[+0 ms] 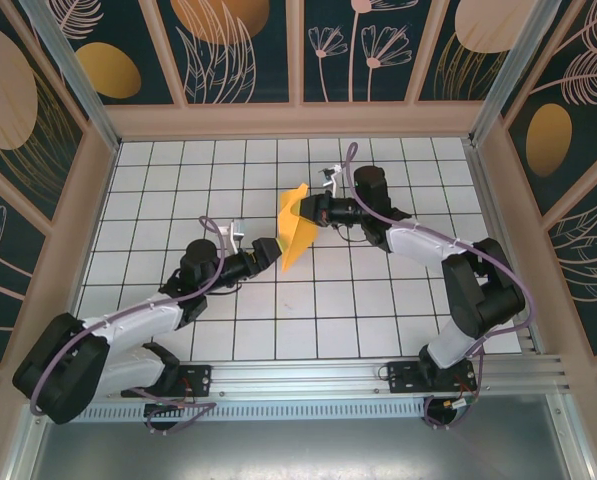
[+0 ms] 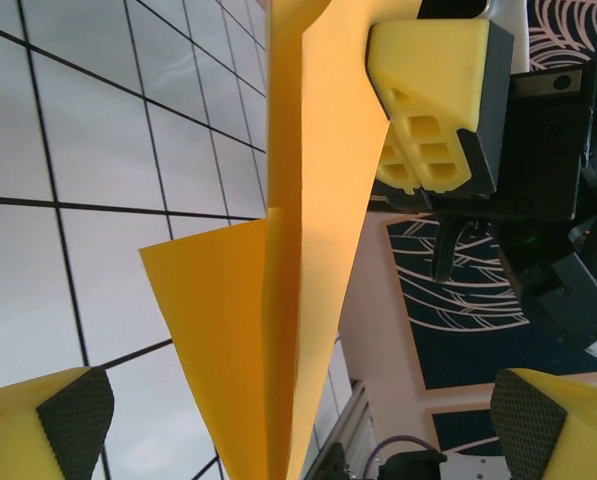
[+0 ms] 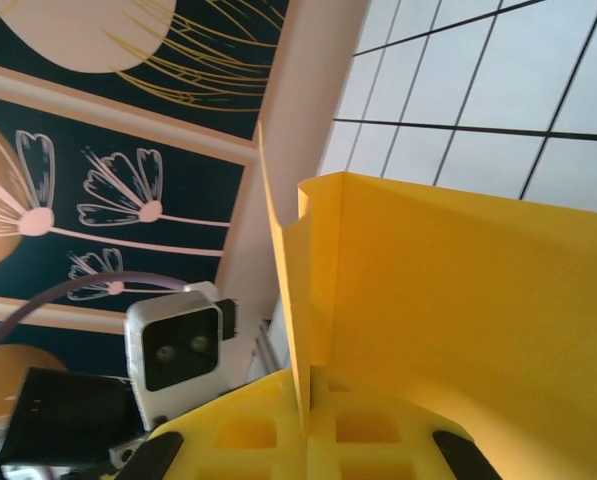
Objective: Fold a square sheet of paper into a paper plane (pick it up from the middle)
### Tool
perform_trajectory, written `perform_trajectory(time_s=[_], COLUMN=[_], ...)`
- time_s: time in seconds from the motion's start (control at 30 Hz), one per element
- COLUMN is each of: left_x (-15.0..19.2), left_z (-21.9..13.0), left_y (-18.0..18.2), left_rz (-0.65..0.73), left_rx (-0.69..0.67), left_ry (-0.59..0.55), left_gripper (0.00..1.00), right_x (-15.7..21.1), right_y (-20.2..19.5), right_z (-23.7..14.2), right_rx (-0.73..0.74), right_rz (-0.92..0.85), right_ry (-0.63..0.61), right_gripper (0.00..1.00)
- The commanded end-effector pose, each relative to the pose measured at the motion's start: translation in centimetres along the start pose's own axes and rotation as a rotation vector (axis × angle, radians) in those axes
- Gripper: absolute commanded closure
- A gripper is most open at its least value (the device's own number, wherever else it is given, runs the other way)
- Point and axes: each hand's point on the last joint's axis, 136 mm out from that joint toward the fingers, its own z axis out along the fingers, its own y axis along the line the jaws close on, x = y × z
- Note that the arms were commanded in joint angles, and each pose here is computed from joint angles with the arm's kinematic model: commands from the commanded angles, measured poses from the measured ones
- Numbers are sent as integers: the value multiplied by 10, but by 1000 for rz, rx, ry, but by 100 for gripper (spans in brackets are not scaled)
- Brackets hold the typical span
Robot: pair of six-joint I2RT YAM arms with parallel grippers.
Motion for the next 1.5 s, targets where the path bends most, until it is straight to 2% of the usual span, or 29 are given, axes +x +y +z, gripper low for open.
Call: perform_trajectory(time_s=[0.0, 0.27, 0.57, 0.8, 0.87, 0.9, 1.0, 1.1, 1.2, 1.37, 1.47], left_x=[-7, -21, -27, -29, -29, -29, -30, -32, -41, -72, -84], left_z=[2, 10, 11, 16, 17, 17, 18, 18, 8, -41, -67], left_y=[-39, -40, -43, -37, -36, -34, -27, -8, 28, 80, 92], left_rz=[16, 1, 17, 48, 55, 58, 75, 118, 204, 354, 418], left_rx=[169, 190, 206, 157, 144, 135, 92, -27, -282, -790, -1005], left_ry=[8, -46, -76, -68, -68, -68, -71, -77, -101, -169, -184], left_gripper=[3, 24, 54, 81, 85, 86, 87, 88, 87, 87, 87], right_x=[-13, -11, -4, -2, -5, -6, -14, -26, -34, -27, -19], right_y=[38, 48, 38, 24, 19, 15, 0, -22, -43, -73, -89], right_z=[-5, -4, -4, -4, -6, -8, -18, -40, -68, -105, -120], right_rx=[-113, -166, -144, -97, -66, -41, 56, 222, 395, 614, 698], right_rz=[-44, -22, -1, 19, 28, 29, 26, 13, -5, -13, 5], right_ry=[-6, 14, 36, 40, 29, 22, -26, -108, -204, -315, -368], right_gripper=[92, 91, 91, 88, 84, 79, 58, 44, 35, 31, 31])
